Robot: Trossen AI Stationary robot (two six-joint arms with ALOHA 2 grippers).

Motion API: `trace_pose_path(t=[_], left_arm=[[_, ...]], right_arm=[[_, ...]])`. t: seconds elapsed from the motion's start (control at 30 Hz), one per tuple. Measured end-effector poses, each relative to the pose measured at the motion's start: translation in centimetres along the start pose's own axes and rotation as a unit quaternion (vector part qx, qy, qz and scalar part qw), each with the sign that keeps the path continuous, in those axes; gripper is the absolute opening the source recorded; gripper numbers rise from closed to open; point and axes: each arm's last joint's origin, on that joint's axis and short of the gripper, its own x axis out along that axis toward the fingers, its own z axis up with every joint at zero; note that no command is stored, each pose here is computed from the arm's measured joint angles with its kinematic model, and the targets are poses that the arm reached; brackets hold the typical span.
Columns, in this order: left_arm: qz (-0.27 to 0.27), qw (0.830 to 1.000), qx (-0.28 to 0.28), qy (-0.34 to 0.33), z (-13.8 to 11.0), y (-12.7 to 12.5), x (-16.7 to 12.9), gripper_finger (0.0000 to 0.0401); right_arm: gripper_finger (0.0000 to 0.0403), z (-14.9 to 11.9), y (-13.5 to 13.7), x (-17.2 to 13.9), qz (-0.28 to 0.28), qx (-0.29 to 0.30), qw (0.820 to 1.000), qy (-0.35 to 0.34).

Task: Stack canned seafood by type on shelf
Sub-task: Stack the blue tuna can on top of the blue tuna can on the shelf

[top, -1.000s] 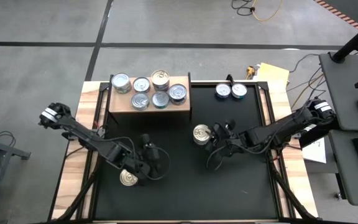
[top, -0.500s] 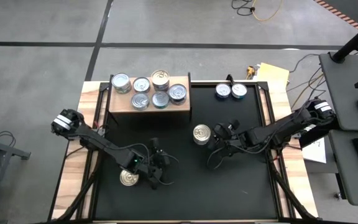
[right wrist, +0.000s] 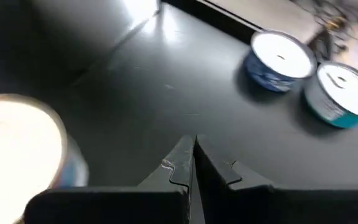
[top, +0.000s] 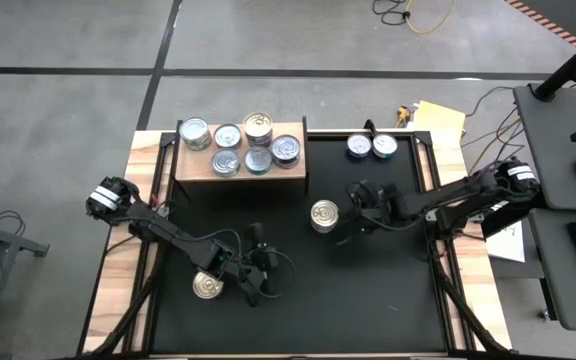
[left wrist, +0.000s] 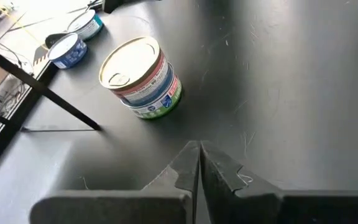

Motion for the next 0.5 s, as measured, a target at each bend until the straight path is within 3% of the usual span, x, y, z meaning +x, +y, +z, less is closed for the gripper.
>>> trace_pose_path(t=[0.17,0.37,0.5], left_arm=[[0.001,1.0,0.003,0.003,-0.2,0.0,0.0,0.0],[0.0,1.0,0.002,0.001,0.4,0.9,-1.1,0.0],[-0.003,1.0,0.014,-0.015,1.2,1.8,-2.2,0.0]], right_arm=[[0.0009,0.9,-1.3,1.5,-0.039,0.004,0.999,0.011],[0.0013,1.2,-1.5,1.8,-0.044,-0.015,0.999,0.015],[0.0013,1.6,-2.3,2.5,-0.065,0.025,0.997,0.017]])
